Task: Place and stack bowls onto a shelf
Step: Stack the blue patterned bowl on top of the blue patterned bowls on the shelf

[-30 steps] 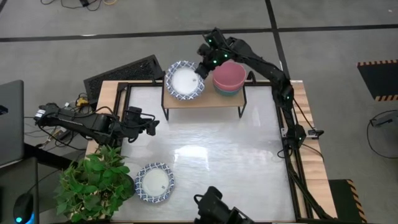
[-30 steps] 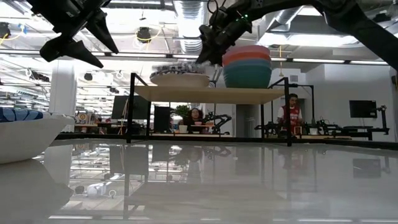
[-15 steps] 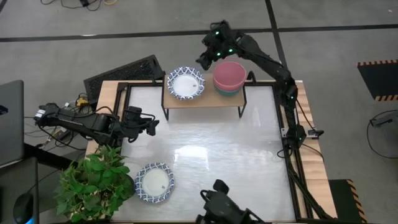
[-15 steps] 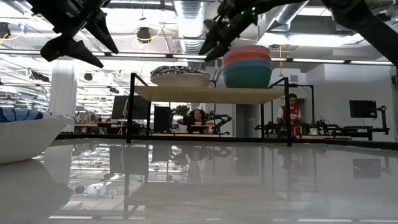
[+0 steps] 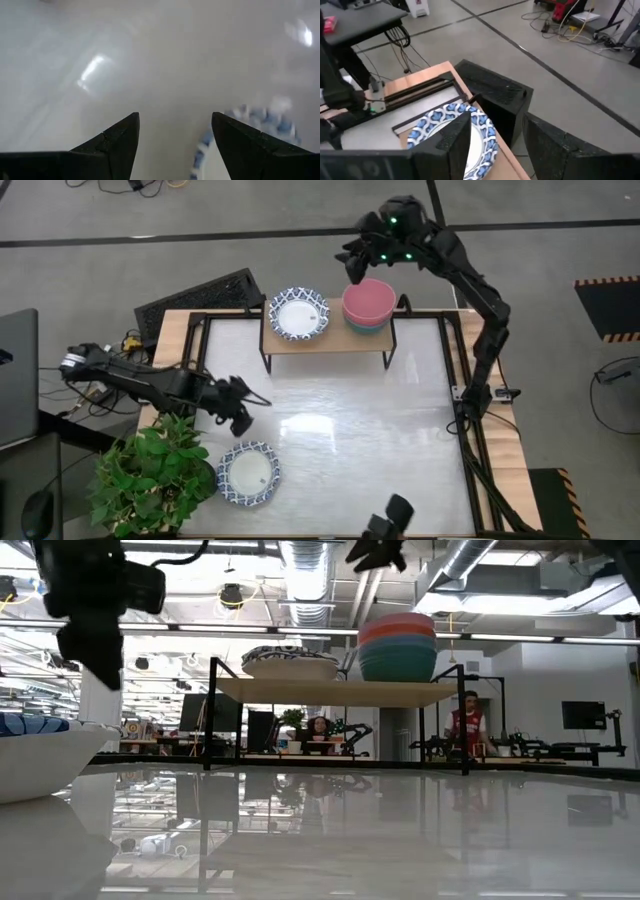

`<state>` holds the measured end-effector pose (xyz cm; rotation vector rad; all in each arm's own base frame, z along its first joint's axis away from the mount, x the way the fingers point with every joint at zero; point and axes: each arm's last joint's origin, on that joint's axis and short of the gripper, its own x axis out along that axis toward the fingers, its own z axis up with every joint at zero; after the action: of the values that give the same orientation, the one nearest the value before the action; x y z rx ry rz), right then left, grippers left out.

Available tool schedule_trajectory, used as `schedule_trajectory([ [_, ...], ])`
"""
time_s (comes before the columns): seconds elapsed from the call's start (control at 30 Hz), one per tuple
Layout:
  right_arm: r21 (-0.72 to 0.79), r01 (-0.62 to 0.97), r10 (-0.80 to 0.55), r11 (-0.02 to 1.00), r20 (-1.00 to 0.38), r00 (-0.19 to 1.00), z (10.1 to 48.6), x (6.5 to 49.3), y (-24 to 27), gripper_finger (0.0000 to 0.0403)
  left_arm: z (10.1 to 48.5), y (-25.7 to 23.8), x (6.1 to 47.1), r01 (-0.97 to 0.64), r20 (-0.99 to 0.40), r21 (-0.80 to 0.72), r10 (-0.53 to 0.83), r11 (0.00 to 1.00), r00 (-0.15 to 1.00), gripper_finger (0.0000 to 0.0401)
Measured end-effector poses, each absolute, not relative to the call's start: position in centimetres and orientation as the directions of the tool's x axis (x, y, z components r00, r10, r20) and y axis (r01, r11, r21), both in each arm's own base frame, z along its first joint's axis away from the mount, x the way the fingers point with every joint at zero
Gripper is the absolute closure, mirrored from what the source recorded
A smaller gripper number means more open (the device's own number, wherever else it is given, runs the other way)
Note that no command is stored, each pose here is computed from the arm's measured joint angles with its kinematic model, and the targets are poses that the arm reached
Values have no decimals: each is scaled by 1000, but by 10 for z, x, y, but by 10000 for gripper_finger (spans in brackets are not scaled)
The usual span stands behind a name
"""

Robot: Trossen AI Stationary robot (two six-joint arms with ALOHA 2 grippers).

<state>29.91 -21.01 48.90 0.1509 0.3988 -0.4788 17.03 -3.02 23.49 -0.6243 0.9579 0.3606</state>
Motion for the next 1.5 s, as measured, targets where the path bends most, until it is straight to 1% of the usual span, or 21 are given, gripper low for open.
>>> schedule_trajectory([
  [0.07,36,488,-434,872,-404,805,494,295,-203,202,227,-34,178,-488,-868,-324,-49,810,494,167],
  [0.17,41,484,-425,874,-418,803,496,291,-195,202,217,-37,187,-424,-893,-297,-92,856,441,167],
  [0.33,78,488,-396,869,-482,782,490,292,-189,202,208,-41,199,-281,-893,-291,-154,915,423,167],
  [0.5,86,485,-368,870,-541,756,482,295,-185,202,199,-50,207,-123,-885,-334,-266,935,382,167],
  [0.7,135,502,-355,854,-554,753,480,297,-183,202,187,-61,211,-4,-904,-309,-292,951,311,167],
  [0.8,111,482,-347,869,-558,754,480,298,-180,202,179,-64,214,9,-913,-314,-304,950,272,167],
  [0.9,82,463,-337,883,-575,745,478,298,-179,202,168,-65,219,-33,-925,-311,-294,950,241,167],
  [1.07,53,444,-322,894,-614,721,474,295,-177,202,153,-68,230,-68,-916,-357,-334,932,223,173],
  [1.17,39,434,-318,900,-623,715,474,294,-177,205,150,-69,233,-104,-908,-384,-355,917,222,197],
  [1.23,37,433,-318,901,-623,715,474,294,-177,208,150,-69,233,-133,-910,-385,-352,913,219,225],
  [1.5,18,428,-326,904,-620,714,474,293,-180,227,150,-68,234,-225,-922,-357,-304,907,240,381],
])
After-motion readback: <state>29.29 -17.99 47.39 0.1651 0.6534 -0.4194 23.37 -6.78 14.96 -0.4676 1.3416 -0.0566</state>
